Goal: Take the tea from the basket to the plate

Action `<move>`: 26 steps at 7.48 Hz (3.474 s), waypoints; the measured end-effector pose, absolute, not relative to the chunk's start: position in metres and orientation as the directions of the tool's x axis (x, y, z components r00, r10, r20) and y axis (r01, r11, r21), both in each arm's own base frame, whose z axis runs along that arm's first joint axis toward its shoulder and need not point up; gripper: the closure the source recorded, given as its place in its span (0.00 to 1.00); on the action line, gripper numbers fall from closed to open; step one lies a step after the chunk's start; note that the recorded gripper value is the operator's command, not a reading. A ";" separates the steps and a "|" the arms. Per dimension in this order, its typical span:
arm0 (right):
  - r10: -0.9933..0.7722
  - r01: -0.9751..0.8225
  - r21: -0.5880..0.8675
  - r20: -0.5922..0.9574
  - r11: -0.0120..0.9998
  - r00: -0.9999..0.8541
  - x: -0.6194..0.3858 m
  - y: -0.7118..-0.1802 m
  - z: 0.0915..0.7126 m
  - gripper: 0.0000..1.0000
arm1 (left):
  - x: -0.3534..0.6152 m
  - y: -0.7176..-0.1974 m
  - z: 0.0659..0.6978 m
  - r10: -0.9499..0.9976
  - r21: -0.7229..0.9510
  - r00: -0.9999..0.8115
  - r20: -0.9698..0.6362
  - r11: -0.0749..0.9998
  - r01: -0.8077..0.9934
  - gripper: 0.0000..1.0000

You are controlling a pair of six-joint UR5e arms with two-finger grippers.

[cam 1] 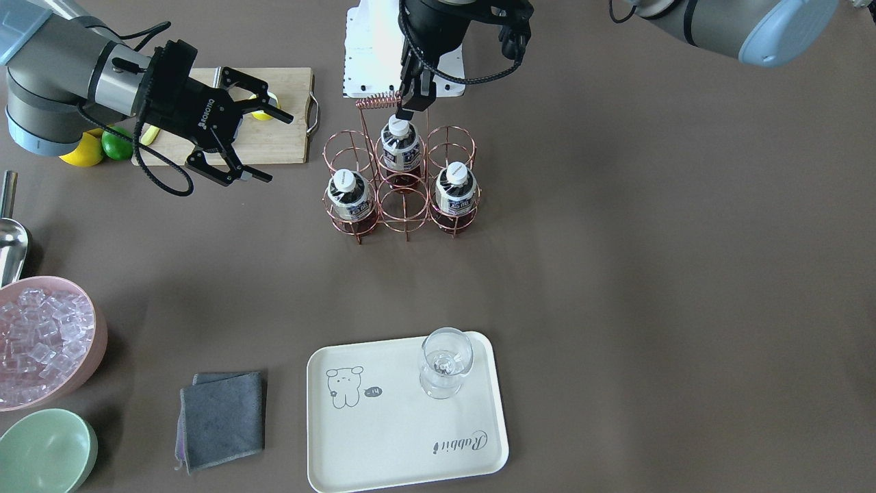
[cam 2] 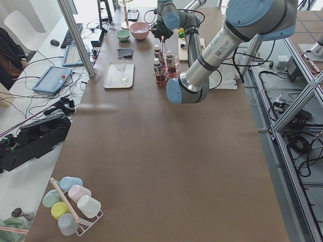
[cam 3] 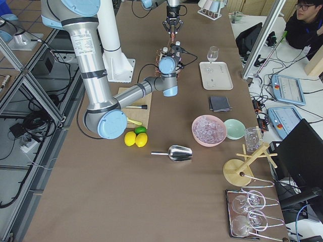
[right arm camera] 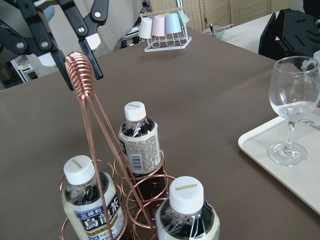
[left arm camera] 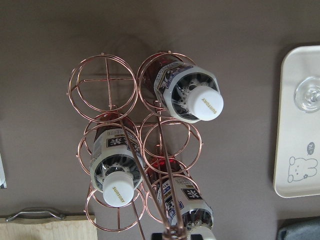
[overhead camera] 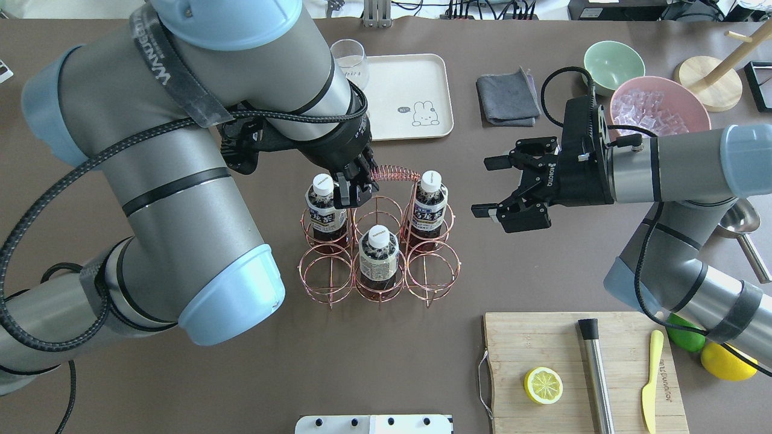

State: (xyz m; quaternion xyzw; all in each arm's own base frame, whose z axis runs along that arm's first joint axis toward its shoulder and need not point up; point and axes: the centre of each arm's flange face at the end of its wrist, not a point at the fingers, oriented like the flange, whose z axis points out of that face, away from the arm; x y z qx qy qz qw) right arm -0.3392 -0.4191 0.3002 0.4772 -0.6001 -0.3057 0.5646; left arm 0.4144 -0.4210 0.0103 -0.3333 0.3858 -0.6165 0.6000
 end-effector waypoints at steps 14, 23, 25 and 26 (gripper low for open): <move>-0.897 -0.205 0.916 0.385 0.344 0.216 -0.408 -0.426 0.262 0.09 | 0.408 -0.416 0.009 -0.997 -0.880 -0.061 -0.057 0.021 0.474 1.00; -0.862 -0.153 0.892 0.451 0.426 0.231 -0.404 -0.422 0.244 1.00 | 0.412 -0.412 0.009 -0.997 -0.880 -0.053 -0.058 0.026 0.474 1.00; -0.861 -0.141 0.890 0.455 0.434 0.225 -0.398 -0.418 0.239 1.00 | 0.412 -0.412 0.010 -0.997 -0.880 -0.052 -0.058 0.026 0.475 1.00; -0.861 -0.126 0.890 0.456 0.438 0.225 -0.393 -0.416 0.231 1.00 | 0.412 -0.412 0.010 -0.997 -0.879 -0.052 -0.057 0.025 0.476 1.00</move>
